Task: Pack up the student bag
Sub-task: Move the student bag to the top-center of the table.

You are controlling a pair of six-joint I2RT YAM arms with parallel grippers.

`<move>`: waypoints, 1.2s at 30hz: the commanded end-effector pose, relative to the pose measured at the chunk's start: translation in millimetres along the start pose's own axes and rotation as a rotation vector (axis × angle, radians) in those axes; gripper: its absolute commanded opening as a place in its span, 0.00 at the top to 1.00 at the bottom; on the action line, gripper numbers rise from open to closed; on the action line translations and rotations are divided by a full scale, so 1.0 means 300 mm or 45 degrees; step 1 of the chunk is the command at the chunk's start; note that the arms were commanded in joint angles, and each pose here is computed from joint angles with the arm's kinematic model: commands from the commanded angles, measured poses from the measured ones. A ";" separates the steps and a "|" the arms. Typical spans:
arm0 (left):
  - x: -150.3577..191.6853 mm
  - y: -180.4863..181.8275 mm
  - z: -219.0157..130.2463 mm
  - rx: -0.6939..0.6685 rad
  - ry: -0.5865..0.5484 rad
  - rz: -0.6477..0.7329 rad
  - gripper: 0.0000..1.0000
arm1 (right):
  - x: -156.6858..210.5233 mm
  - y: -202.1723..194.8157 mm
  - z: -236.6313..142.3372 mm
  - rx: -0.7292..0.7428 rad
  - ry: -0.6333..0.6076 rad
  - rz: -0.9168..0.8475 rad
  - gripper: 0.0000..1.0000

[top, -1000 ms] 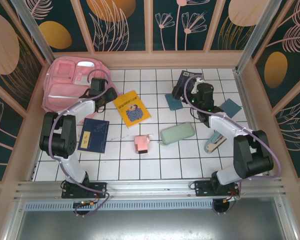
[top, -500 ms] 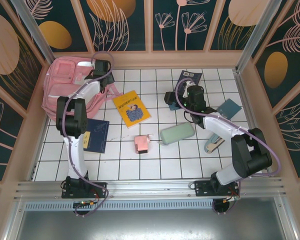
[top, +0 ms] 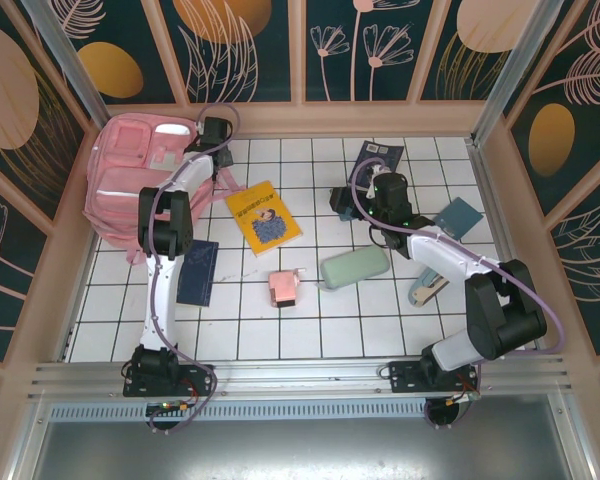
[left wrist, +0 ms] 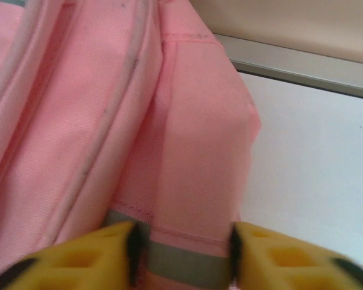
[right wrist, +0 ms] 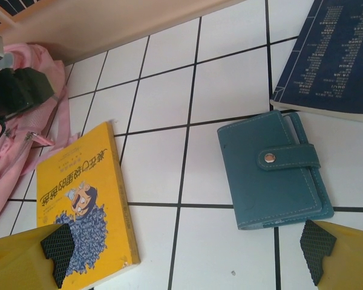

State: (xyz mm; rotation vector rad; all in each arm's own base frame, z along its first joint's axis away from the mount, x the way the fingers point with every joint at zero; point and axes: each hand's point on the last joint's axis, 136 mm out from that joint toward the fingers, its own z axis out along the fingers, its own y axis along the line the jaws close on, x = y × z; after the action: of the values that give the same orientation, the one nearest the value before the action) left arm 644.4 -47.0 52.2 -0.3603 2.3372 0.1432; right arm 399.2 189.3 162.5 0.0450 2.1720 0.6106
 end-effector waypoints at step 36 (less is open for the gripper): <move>0.288 -0.776 -0.631 0.896 0.098 0.459 1.00 | -0.013 0.009 0.024 -0.007 -0.025 0.123 0.01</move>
State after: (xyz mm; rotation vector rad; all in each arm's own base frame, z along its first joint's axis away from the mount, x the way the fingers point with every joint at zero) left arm 534.4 -283.2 73.4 0.2748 2.4567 -0.3833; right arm 398.9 190.8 155.7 0.1298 2.1973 0.6498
